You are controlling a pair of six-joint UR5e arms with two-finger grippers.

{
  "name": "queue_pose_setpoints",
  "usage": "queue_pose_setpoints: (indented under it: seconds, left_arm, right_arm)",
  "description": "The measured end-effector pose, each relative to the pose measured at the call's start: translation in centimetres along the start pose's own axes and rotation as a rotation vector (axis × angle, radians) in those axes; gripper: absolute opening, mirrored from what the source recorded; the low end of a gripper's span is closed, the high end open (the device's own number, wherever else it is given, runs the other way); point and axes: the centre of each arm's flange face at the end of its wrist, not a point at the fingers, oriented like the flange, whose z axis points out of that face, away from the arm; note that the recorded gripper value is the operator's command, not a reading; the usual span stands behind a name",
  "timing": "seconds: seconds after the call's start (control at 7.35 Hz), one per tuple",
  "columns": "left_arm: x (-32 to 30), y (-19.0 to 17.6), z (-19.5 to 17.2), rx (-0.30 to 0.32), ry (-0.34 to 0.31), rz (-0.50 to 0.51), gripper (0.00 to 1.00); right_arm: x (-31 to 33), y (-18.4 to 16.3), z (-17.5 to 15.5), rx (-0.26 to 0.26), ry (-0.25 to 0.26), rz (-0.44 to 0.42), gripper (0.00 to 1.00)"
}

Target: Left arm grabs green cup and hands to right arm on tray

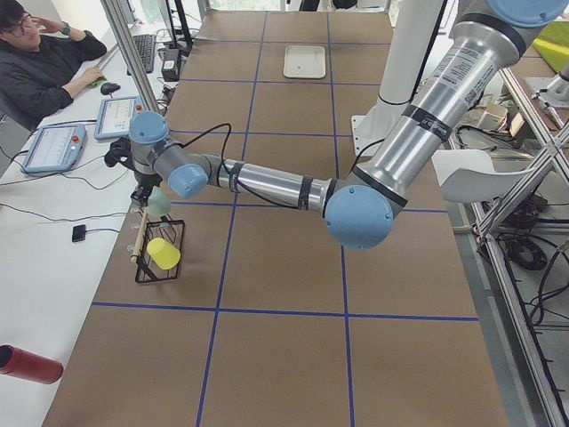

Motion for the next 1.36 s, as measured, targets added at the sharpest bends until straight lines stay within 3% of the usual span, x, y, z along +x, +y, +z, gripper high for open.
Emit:
queue_pose_setpoints:
  seconds: [0.27,0.41,0.54,0.82,1.36]
  left_arm:
    - [1.5,0.5,-2.7,0.012,0.062,-0.023,0.12]
    - [4.0,0.3,-4.6,0.03,0.103,-0.085,0.12]
    - [7.9,0.0,-6.6,0.054,0.154,-0.153,0.12]
    - [17.0,0.5,-9.8,0.086,0.255,-0.186,0.09]
    - [28.7,2.7,-15.0,0.098,0.414,-0.219,0.09]
  right_arm:
    - [-0.5,-0.4,-0.4,0.011,-0.013,-0.007,1.0]
    - [-1.1,-1.0,-0.8,0.025,-0.038,0.005,1.0]
    - [-1.9,-2.2,-1.4,0.044,-0.068,0.031,1.0]
    - [-3.9,-5.6,-3.2,0.091,-0.131,0.054,1.0]
    - [-10.7,-15.8,-9.7,0.162,-0.385,0.155,0.98]
